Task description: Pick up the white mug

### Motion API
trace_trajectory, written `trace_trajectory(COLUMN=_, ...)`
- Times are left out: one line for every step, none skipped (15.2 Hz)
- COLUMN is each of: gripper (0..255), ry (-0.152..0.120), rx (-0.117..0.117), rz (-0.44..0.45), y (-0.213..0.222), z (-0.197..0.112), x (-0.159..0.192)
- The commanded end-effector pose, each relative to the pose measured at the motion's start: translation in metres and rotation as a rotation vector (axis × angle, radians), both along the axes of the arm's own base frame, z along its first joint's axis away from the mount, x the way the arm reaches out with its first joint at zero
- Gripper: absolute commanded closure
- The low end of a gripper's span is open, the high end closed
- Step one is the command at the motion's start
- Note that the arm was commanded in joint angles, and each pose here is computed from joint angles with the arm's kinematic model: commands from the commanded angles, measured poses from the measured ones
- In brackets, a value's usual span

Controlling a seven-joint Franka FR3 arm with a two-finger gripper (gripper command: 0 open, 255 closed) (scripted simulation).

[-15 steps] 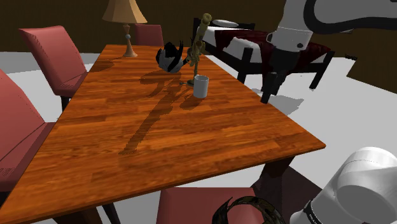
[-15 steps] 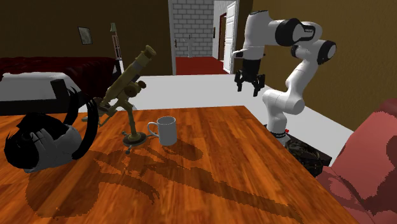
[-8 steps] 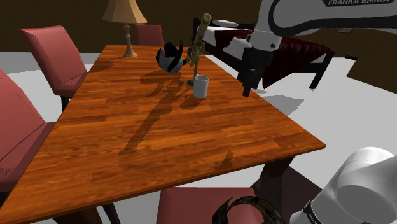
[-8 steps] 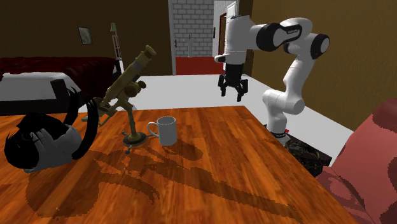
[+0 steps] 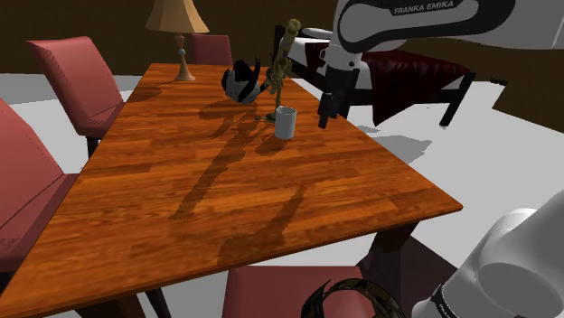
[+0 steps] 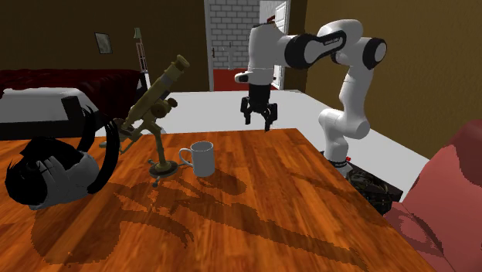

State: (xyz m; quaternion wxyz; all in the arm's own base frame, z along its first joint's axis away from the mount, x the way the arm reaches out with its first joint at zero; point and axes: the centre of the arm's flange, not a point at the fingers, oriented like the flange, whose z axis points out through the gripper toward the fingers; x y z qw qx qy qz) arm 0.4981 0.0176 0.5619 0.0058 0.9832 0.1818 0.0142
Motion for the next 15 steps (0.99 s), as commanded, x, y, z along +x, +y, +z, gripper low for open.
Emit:
trace_trajectory(gripper=0, ry=-0.003, rx=0.0, rz=0.026, y=0.001, z=-0.006, x=0.028)
trace_trajectory(gripper=0, ry=-0.005, rx=0.0, rz=0.038, y=0.002, z=-0.008, x=0.041)
trace_trajectory(gripper=0, ry=-0.007, rx=0.0, rz=0.05, y=0.002, z=-0.01, x=0.054)
trace_trajectory(gripper=0, ry=-0.008, rx=0.001, rz=0.062, y=0.002, z=-0.012, x=0.066)
trace_trajectory(gripper=0, ry=-0.01, rx=0.001, rz=0.075, y=0.003, z=-0.014, x=0.079)
trace_trajectory(gripper=0, ry=-0.012, rx=0.001, rz=0.087, y=0.004, z=-0.016, x=0.092)
trace_trajectory(gripper=0, ry=-0.013, rx=0.001, rz=0.099, y=0.005, z=-0.018, x=0.105)
trace_trajectory(gripper=0, ry=-0.015, rx=0.002, rz=0.112, y=0.006, z=-0.02, x=0.117)
trace_trajectory(gripper=0, ry=-0.016, rx=0.002, rz=0.124, y=0.007, z=-0.022, x=0.13)
trace_trajectory(gripper=0, ry=-0.018, rx=0.002, rz=0.136, y=0.009, z=-0.024, x=0.143)
trace_trajectory(gripper=0, ry=-0.02, rx=0.002, rz=0.148, y=0.011, z=-0.026, x=0.155)
trace_trajectory(gripper=0, ry=-0.021, rx=0.002, rz=0.161, y=0.012, z=-0.028, x=0.168)
trace_trajectory(gripper=0, ry=-0.023, rx=0.003, rz=0.173, y=0.014, z=-0.03, x=0.181)
trace_trajectory(gripper=0, ry=-0.024, rx=0.003, rz=0.183, y=0.016, z=-0.032, x=0.192)
trace_trajectory(gripper=0, ry=-0.024, rx=0.003, rz=0.183, y=0.016, z=-0.037, x=0.192)
